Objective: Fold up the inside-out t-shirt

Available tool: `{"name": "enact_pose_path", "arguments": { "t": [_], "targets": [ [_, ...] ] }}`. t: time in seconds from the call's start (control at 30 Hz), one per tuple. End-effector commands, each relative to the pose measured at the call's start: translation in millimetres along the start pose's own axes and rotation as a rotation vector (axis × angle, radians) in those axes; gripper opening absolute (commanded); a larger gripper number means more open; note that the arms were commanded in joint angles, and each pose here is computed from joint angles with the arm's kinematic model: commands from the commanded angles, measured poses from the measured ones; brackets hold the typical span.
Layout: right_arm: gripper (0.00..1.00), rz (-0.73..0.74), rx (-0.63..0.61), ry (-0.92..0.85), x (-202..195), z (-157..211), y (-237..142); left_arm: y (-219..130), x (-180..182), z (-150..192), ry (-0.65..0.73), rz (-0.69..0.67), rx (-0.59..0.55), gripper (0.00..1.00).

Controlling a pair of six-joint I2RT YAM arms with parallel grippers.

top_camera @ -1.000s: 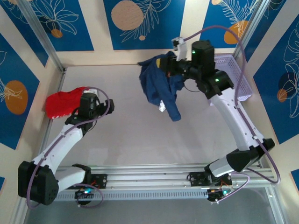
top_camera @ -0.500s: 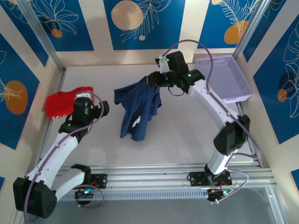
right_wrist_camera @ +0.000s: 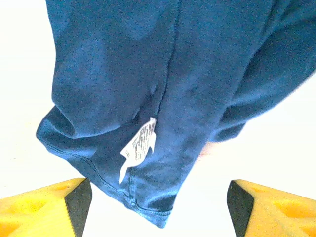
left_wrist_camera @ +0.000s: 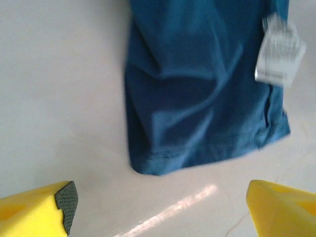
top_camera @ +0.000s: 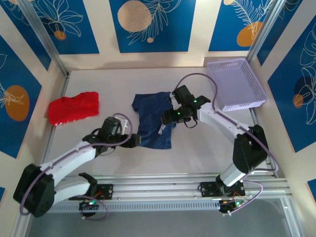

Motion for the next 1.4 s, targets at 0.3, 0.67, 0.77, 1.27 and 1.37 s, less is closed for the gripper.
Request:
{"name": "enact_pose_path", "arguments": {
  "t": [0.3,0.67,0.77,1.27,1.37],
  "targets": [
    [0.69,-0.094,0.119,0.121,4,53,33,61,-15,-2,0.135,-0.032,0.099,0.58],
    [0.44,-0.026,0.217,0.050,45,94,79,31,12,-7,0.125,-0.222,0.003,0.69],
    [0.44,0.027,0.234,0.029,45,94,90,24,15,-8,0.116,-0.235,-0.022,0.69],
    [0.04,0.086,0.229,-0.032,51,88,98,8,29,-6,0.090,-0.278,-0.067,0.70],
    [0.00,0.004,0.170,-0.036,64,73,77,4,30,-9,0.085,-0.289,-0.081,0.69]
  ]
}}
Point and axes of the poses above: each hand's point on the last joint's axis, 136 mm out from that joint toward the fingers, its own y axis out along the fingers, its own x axis along the line the jaws close on, z = x × y, the point moved 4 cm from there along -y, back along the fingers, and after that the axes turned 4 degrees about -y, right-handed, at the moved point
